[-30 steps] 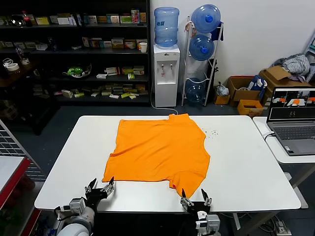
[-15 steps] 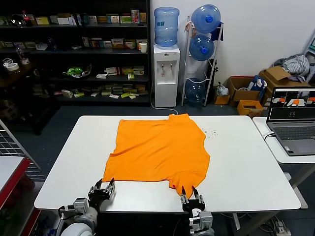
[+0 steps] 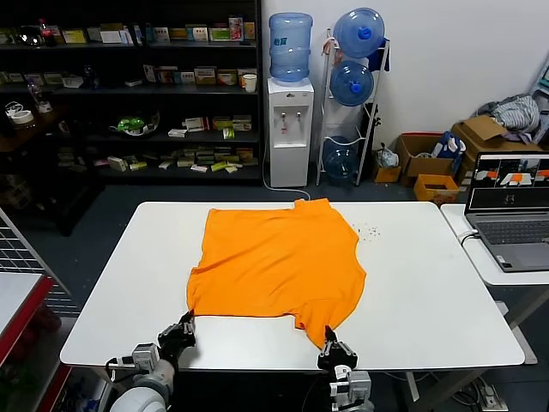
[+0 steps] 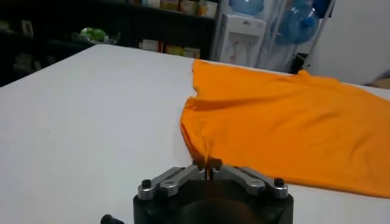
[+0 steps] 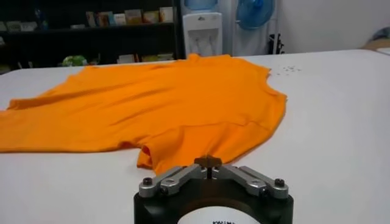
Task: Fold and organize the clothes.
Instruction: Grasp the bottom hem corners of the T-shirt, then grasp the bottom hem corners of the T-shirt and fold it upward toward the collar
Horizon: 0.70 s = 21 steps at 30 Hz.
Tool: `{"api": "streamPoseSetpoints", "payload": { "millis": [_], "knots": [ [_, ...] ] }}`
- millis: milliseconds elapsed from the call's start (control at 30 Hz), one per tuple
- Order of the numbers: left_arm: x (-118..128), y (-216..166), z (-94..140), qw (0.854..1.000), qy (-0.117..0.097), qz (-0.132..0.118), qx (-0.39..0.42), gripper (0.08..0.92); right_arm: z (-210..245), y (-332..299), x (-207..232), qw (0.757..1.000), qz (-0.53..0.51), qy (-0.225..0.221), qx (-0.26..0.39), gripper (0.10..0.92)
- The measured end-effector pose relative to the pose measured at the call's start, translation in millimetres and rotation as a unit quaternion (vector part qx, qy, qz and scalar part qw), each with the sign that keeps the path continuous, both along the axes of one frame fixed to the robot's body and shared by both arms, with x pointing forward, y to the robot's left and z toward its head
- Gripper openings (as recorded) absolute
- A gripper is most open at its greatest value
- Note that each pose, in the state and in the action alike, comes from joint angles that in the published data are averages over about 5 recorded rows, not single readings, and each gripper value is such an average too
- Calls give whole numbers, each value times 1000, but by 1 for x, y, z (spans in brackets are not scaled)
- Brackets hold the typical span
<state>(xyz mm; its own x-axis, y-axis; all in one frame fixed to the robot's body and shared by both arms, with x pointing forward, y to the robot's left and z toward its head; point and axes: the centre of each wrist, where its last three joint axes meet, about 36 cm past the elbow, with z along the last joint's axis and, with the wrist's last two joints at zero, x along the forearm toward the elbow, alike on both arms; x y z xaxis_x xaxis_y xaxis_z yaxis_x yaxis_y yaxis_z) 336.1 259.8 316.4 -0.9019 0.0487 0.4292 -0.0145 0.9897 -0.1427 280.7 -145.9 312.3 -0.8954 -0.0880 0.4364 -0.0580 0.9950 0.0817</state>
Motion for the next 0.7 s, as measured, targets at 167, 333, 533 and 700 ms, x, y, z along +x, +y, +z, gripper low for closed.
{"api": "streamPoseSetpoints", "payload": {
  "millis": [167, 333, 533, 700],
  "knots": [
    [-6, -2, 5, 1000, 3, -1, -2, 92, 10, -14, -16, 1000, -3, 7, -1, 124],
    [-22, -3, 14, 1000, 15, -1, -5, 92, 23, -32, -40, 1000, -3, 13, -10, 124],
    [-49, -6, 26, 999, 38, -1, -9, 92, 39, -47, -70, 1000, 1, 16, -20, 124],
    [-70, -10, 37, 999, 51, -2, -13, 92, 49, -52, -85, 1000, 1, 14, -19, 124]
  ]
}}
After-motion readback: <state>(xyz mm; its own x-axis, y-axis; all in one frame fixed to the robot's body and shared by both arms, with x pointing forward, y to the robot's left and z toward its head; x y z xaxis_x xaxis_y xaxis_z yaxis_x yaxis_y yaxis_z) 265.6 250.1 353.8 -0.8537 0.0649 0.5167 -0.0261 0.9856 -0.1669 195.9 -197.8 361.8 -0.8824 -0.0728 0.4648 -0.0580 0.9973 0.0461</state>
